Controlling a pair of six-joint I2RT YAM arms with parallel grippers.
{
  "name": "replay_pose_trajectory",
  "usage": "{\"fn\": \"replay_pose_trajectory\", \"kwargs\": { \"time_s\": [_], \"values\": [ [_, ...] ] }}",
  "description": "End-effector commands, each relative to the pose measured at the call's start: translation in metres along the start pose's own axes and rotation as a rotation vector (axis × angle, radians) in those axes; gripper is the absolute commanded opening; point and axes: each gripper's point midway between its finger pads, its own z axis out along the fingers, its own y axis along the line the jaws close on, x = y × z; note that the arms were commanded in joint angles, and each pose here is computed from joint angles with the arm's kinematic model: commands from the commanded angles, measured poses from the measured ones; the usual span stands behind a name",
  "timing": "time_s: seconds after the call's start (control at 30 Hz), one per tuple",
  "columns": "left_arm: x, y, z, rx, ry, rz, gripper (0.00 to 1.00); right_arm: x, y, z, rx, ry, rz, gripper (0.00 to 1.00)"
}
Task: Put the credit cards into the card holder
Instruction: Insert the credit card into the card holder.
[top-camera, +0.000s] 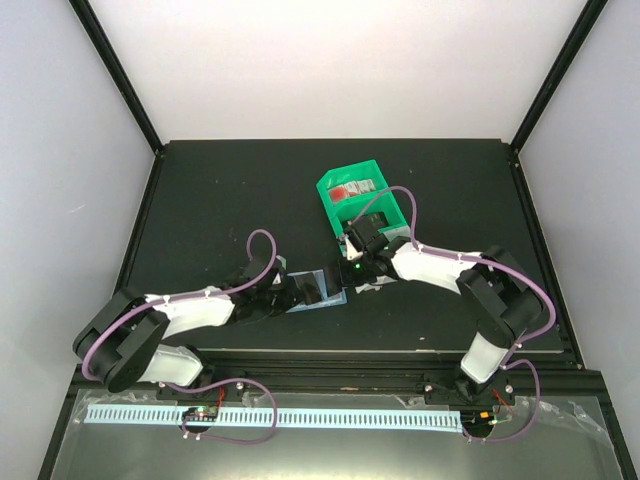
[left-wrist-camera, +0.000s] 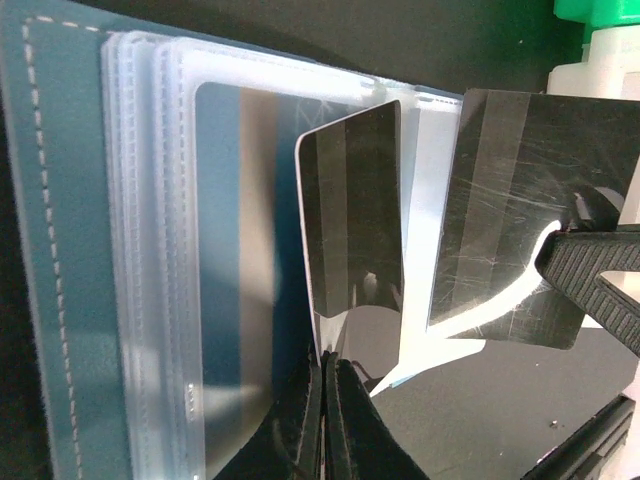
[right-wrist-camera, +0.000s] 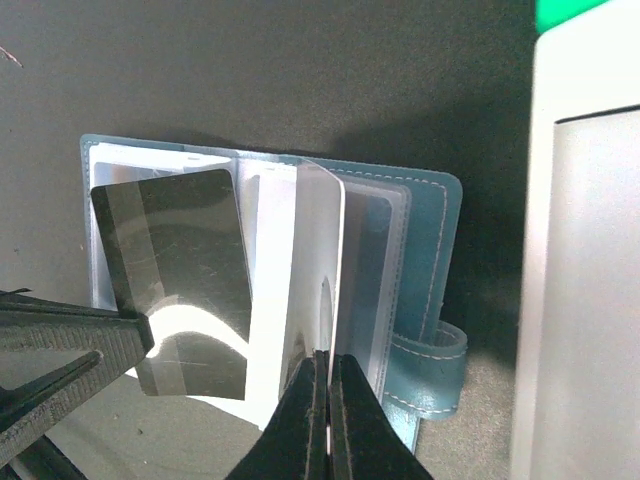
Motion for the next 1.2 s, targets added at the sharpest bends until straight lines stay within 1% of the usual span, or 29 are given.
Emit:
{"fn": "replay_pose_trajectory", "kwargs": {
  "time_s": [0.0,0.17,0.37,0.5,0.63,0.87,1.0,1.17],
  "values": [
    [0.008,0.006,0.005,-0.004,0.060,0.012,0.02,0.003,-0.024,-0.006,0.114,-0.041,0.022,0.01],
    [0.012,0.004,0.006,0.008,0.085,0.018,0.02,0.001,-0.031,-0.012,0.161,-0.061,0.021,0.01],
    [0.017,0.000,0.006,0.028,0.120,0.032,0.02,0.010,-0.035,-0.007,0.164,-0.017,0.010,0.01],
    [0.024,0.005,0.009,0.016,0.162,0.005,0.01,0.014,-0.040,-0.003,0.184,-0.001,0.015,0.01],
    [0.030,0.003,0.013,0.037,0.196,-0.024,0.01,0.016,-0.043,0.001,0.190,0.008,0.024,0.01],
    [0.025,-0.007,0.019,0.057,0.206,0.009,0.01,0.017,-0.043,0.003,0.188,0.013,0.026,0.01],
    [0.026,-0.014,0.025,0.078,0.232,0.025,0.02,0.017,-0.042,0.004,0.180,0.012,0.022,0.01],
    [0.024,-0.015,0.030,0.078,0.231,0.031,0.05,0.006,-0.027,-0.004,0.125,-0.023,-0.009,0.01]
  ]
}}
